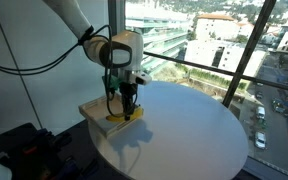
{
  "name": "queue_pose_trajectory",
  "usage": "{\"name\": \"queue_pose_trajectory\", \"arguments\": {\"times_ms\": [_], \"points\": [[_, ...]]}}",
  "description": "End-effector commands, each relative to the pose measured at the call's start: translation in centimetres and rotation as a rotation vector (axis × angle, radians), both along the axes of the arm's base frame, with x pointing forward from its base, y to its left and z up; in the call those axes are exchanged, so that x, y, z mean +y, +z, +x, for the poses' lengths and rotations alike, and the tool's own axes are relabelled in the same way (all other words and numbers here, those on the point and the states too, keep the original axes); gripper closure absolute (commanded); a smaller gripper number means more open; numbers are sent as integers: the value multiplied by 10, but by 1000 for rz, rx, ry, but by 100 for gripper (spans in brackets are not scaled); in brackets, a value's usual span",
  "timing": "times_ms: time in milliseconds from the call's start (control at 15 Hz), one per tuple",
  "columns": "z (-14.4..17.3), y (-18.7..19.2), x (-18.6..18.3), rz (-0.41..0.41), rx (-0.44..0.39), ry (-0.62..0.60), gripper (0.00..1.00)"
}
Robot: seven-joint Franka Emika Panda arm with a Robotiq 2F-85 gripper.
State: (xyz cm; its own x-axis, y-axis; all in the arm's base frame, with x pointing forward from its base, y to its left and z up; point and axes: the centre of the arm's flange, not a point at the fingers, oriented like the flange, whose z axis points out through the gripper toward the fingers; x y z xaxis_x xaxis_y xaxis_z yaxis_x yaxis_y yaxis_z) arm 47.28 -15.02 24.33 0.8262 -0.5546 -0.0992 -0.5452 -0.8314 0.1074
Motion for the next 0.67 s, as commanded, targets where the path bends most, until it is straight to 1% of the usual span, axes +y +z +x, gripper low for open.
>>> {"name": "queue_pose_trajectory", "arguments": {"times_ms": [0,600], "points": [[-3,12,12,0,10,12,85],[9,14,36,2,9,79,85]]}}
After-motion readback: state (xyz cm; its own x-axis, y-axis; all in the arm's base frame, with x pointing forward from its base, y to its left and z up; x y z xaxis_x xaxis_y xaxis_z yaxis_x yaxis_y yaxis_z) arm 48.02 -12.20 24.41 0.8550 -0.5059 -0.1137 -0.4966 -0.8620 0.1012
